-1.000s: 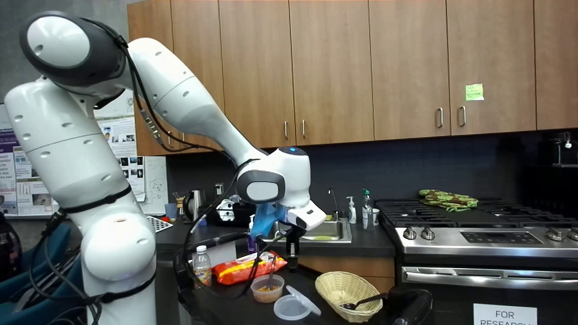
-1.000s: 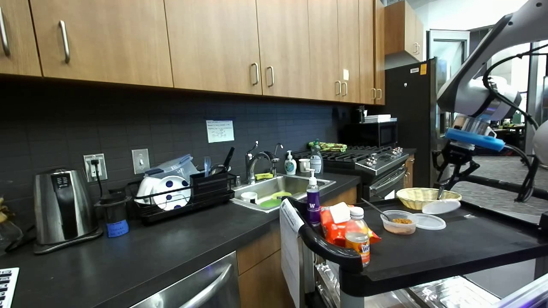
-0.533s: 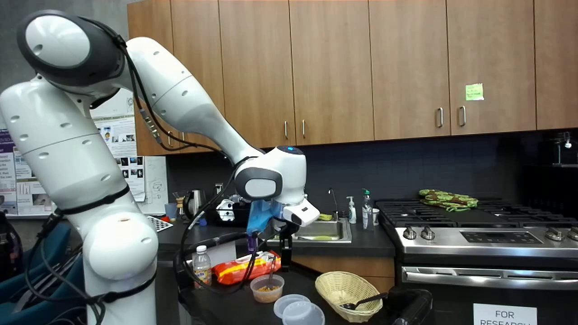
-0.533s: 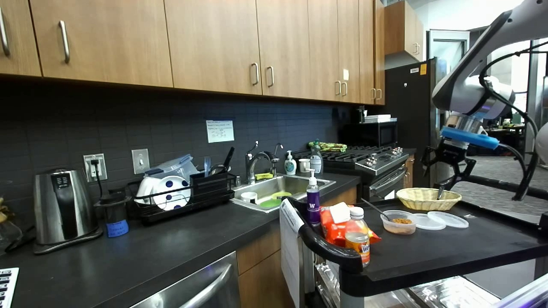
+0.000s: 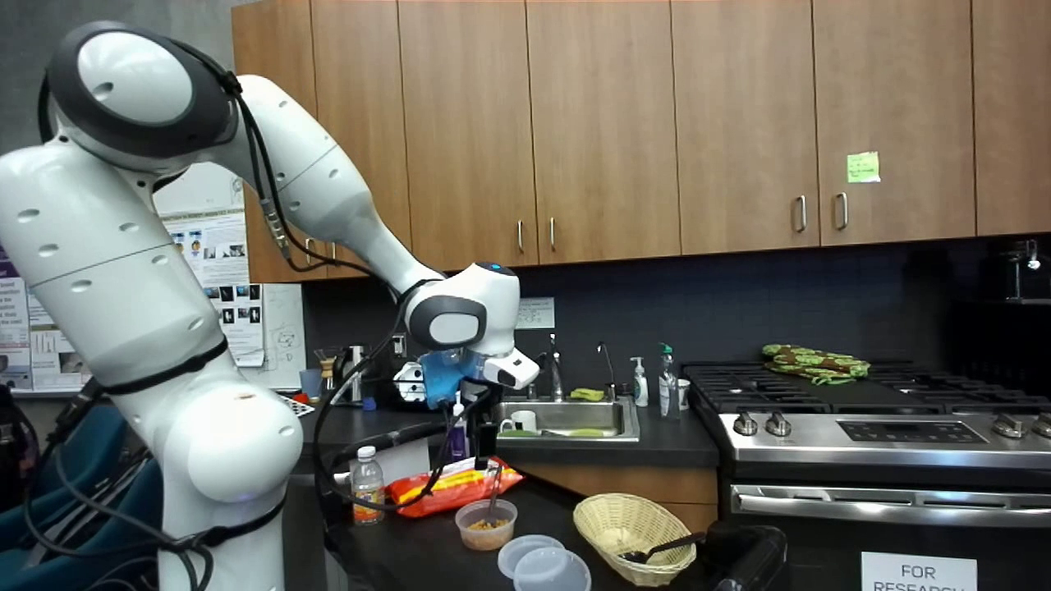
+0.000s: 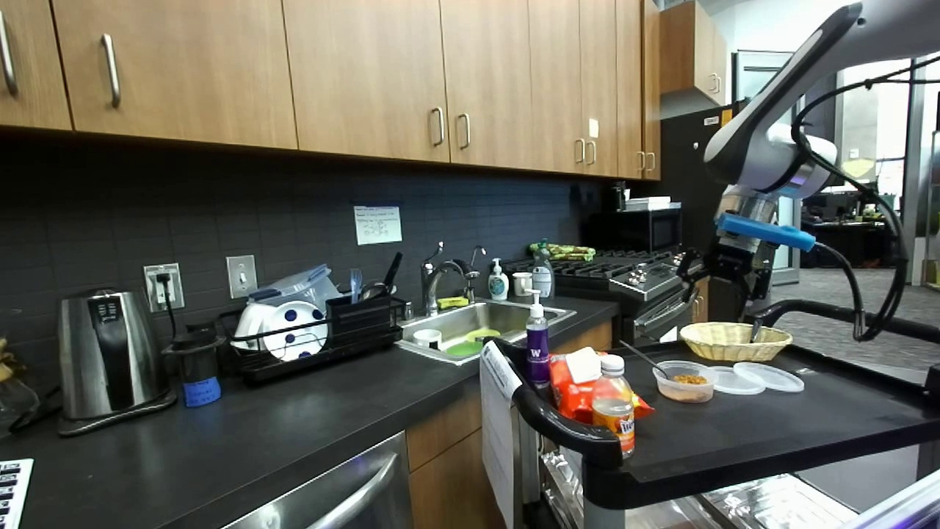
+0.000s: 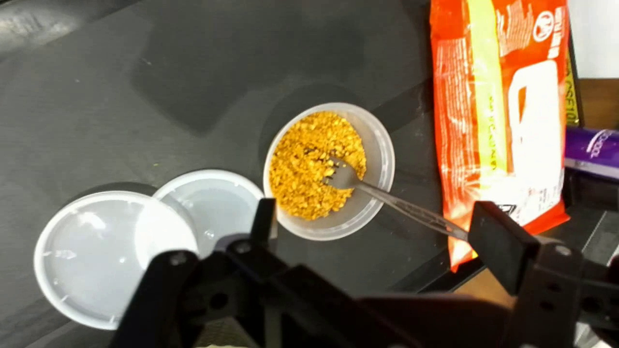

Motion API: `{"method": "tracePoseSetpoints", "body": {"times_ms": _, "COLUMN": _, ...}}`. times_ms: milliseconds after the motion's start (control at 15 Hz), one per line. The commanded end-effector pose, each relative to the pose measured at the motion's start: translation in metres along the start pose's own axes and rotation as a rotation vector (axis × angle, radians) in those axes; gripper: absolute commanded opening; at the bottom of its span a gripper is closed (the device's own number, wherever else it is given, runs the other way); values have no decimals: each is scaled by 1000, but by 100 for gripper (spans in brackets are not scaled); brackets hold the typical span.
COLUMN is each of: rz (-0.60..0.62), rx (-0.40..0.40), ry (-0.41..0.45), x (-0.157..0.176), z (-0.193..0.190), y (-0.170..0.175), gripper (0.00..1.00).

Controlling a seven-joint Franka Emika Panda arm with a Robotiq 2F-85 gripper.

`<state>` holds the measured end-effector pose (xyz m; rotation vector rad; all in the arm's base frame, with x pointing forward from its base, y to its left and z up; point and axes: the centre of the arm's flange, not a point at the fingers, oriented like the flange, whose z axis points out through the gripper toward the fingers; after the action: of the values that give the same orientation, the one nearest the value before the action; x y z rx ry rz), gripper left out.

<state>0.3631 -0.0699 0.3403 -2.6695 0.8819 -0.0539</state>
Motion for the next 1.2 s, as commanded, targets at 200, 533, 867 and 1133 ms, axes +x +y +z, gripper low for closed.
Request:
{"method": "tracePoseSetpoints", "body": {"times_ms": 200, "rz": -129, "rx": -109, "ry": -49, "x": -21, "z": 6, "y": -47, "gripper": 100}}
{"method": "tracePoseSetpoints", "body": {"times_ms": 533, "rz": -212, "rx": -211, "ry": -83, "x": -12, "z": -17, "y": -79, "gripper": 100}}
{"method": "tracePoseSetpoints", "body": {"times_ms": 867, "rz": -267, "rx": -319, "ry": -109, "x": 6, "z": -31, "y": -104, "gripper": 100}}
{"method": "tracePoseSetpoints", "body": {"times_ms": 1133, "rz": -249, "rx": -387, "ry": -103, "x": 15, "z": -14, "y": -123, "gripper": 100}}
